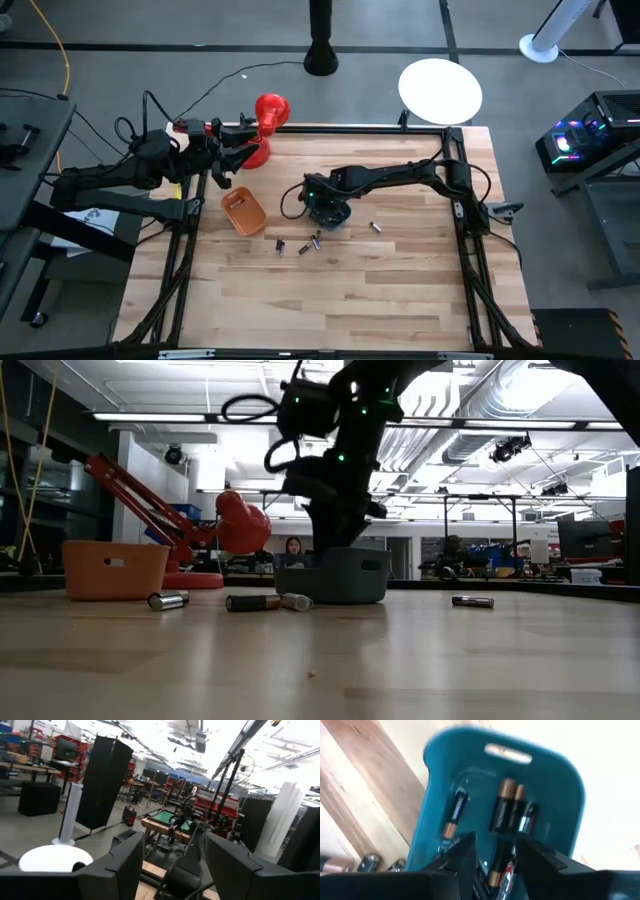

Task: Sort batteries
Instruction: Put the silver battery from the blue bin into the orange bin

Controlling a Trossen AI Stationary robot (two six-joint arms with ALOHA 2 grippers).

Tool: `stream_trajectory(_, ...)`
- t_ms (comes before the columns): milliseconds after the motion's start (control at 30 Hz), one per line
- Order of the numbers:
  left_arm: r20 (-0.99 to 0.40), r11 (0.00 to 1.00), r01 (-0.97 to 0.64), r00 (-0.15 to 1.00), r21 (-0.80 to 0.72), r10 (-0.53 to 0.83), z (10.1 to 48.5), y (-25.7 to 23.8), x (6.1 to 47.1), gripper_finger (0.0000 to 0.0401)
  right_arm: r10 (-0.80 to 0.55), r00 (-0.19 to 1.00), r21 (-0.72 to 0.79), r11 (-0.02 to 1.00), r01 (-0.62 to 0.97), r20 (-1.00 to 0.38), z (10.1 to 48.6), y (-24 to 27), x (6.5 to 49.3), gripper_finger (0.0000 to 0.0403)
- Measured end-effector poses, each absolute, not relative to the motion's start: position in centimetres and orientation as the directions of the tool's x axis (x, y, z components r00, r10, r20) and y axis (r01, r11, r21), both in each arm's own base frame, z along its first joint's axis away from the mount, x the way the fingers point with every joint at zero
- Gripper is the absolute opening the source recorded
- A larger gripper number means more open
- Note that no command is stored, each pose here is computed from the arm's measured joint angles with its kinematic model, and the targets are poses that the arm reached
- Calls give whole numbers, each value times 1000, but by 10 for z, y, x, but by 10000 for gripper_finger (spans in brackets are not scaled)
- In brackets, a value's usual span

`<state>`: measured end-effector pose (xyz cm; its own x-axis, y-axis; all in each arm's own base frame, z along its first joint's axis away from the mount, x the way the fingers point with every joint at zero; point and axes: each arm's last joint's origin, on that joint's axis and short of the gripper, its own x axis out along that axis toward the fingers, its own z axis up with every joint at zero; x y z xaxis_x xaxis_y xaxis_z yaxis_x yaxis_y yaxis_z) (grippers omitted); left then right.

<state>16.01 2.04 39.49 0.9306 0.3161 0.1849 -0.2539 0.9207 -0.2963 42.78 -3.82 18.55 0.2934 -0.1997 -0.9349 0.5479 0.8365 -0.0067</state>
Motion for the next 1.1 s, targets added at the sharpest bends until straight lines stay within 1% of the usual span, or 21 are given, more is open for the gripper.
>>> stream_trajectory(100, 180, 917, -265, 928, -298, 327, 394, 21, 162, 193, -208, 281, -19, 832, 554, -937, 185, -40, 427, 122)
stream_trajectory(267, 172, 906, -274, 924, -321, 341, 393, 21, 164, 193, -196, 236, -26, 819, 573, -952, 170, -42, 428, 121)
stream_trajectory(433, 164, 903, -284, 923, -322, 348, 392, 22, 166, 193, -220, 199, -59, 798, 599, -955, 156, -43, 430, 121)
stream_trajectory(567, 155, 901, -287, 924, -327, 350, 390, 22, 168, 193, -248, 170, -99, 792, 602, -954, 155, -44, 428, 121)
stream_trajectory(667, 151, 898, -286, 924, -335, 350, 390, 22, 170, 193, -267, 116, -149, 789, 596, -957, 159, -44, 425, 121)
stream_trajectory(767, 142, 897, -288, 926, -334, 350, 388, 22, 172, 193, -292, 129, -169, 802, 574, -947, 163, -45, 427, 121)
stream_trajectory(933, 131, 897, -292, 927, -333, 351, 386, 23, 175, 193, -277, 99, -169, 793, 585, -956, 156, -53, 426, 121)
stream_trajectory(1100, 127, 895, -291, 928, -339, 350, 386, 23, 176, 193, -244, 59, -165, 797, 581, -968, 137, -55, 429, 120)
